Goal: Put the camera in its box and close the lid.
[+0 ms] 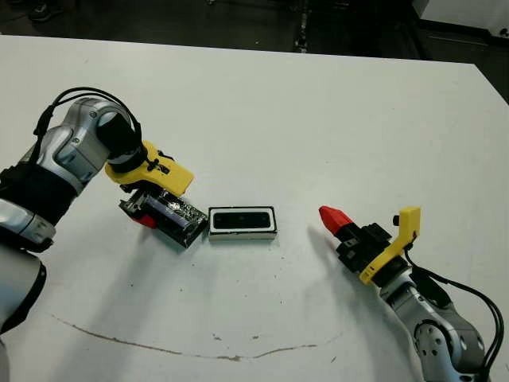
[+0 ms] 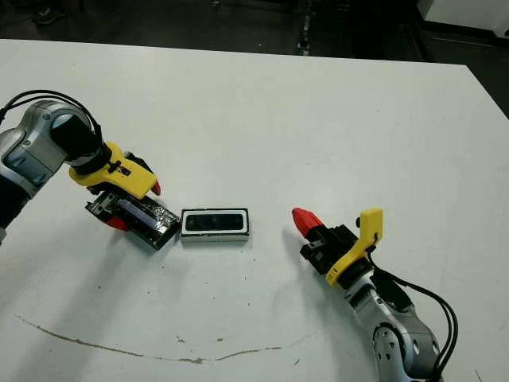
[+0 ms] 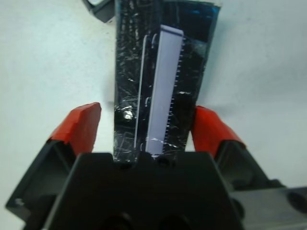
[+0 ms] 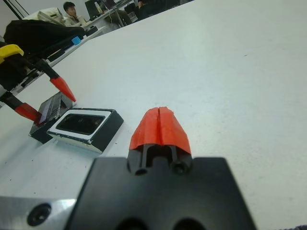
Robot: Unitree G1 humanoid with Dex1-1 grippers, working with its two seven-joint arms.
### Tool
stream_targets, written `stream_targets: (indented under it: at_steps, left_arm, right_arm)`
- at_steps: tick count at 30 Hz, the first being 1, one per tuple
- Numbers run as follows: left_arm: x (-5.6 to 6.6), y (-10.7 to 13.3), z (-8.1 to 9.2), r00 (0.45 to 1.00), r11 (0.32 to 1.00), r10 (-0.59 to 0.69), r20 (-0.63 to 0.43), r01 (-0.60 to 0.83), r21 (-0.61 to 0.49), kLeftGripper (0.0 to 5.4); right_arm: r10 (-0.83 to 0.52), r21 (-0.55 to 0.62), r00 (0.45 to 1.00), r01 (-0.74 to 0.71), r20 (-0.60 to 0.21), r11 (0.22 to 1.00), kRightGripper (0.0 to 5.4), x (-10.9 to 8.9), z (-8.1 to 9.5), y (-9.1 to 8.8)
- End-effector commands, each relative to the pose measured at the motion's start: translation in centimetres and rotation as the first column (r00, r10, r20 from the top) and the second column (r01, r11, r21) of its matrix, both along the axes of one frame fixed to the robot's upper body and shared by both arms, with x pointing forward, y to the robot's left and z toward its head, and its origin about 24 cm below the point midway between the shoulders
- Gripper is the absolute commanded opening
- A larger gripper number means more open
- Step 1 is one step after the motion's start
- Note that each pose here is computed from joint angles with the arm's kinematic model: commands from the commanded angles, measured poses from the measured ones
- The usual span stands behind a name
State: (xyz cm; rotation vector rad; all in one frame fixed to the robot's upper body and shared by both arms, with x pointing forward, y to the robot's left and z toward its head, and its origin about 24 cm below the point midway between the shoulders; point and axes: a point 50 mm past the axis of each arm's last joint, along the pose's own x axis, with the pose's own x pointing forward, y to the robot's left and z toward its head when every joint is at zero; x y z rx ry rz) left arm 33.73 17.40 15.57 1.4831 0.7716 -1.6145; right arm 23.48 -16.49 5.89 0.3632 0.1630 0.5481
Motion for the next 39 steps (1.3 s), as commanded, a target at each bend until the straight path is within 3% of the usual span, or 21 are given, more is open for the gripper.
stream_targets:
  at_steps: [1,4,17,21,24,28,33,39]
  left_arm:
    - [-0.6,0.5,-2.2,0.995,0.994,0.016,-0.096,-0.005,0.106,3.55]
    - [-0.9,0.4,-2.0,0.994,0.993,-0.030,-0.110,0.043,0.110,3.17]
    - [-1.5,0.2,-1.8,0.985,0.980,-0.082,-0.149,0.107,0.169,3.16]
    - [-1.5,1.1,-1.4,0.989,0.981,-0.046,-0.142,0.072,0.182,3.16]
    - [-1.2,2.1,-0.7,0.991,0.990,0.053,-0.125,-0.036,0.139,3.16]
    - [-0.4,3.8,0.8,0.975,0.981,0.195,-0.109,-0.196,-0.003,3.16]
    - [-0.1,4.9,1.8,0.928,0.919,0.330,-0.174,-0.358,-0.168,3.16]
    - [-0.3,4.8,2.0,0.867,0.840,0.408,-0.287,-0.480,-0.253,3.16]
  right_arm:
    - [-0.010,-0.005,1.000,0.010,-0.011,1.000,0.00,-0.1,-0.1,-0.3]
    - [-0.009,-0.007,1.000,0.009,-0.007,1.000,0.00,-0.1,-0.1,-0.3]
    - [-0.010,-0.009,1.000,0.009,-0.012,1.000,0.00,-0.2,-0.3,-0.3]
    - [-0.010,-0.012,1.000,0.010,-0.007,1.000,0.00,-0.2,-0.3,-0.4]
    - [-0.006,-0.011,1.000,0.006,-0.007,1.000,0.00,-0.1,-0.4,-0.4]
    - [-0.010,-0.014,1.000,0.010,-0.014,1.000,0.00,-0.1,-0.3,-0.3]
    - [-0.002,-0.007,1.000,0.002,-0.009,1.000,0.00,-0.1,-0.4,-0.2]
    - [-0.005,-0.011,1.000,0.005,-0.010,1.000,0.00,-0.1,-0.3,-0.2]
